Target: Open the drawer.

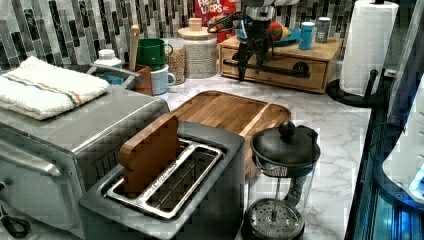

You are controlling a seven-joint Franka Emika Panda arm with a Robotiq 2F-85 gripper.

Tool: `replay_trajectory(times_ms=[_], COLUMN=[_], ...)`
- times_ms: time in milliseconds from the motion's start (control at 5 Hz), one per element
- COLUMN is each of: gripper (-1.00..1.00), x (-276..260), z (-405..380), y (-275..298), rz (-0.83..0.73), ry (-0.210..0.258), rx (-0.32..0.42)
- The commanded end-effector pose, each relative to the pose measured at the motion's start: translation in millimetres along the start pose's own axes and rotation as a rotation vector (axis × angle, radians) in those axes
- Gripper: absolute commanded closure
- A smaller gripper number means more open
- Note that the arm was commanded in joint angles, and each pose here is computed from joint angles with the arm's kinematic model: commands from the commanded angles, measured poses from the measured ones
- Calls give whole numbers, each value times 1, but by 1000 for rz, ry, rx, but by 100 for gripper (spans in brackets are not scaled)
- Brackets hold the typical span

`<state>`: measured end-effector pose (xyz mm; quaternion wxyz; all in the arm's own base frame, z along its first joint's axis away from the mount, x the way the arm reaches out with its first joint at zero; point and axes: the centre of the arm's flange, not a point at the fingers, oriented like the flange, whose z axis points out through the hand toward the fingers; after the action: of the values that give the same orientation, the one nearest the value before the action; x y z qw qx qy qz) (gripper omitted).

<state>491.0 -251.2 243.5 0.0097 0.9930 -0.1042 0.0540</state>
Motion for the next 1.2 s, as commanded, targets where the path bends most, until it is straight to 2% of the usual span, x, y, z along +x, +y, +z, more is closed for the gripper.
replay_trajectory(times_ms=[200,400,600,1000,1200], gripper=[-100,-100,-100,-100,-100], x=[-32,-46,-59,-64,-59], z=[17,10,-7,-9,-9], y=[-226,-253,-273,-293,-293], rz=[-188,-187,-152,-102,-58], ry=[-44,-48,-75,-23,-20], rx=[71,55,30,-14,-2])
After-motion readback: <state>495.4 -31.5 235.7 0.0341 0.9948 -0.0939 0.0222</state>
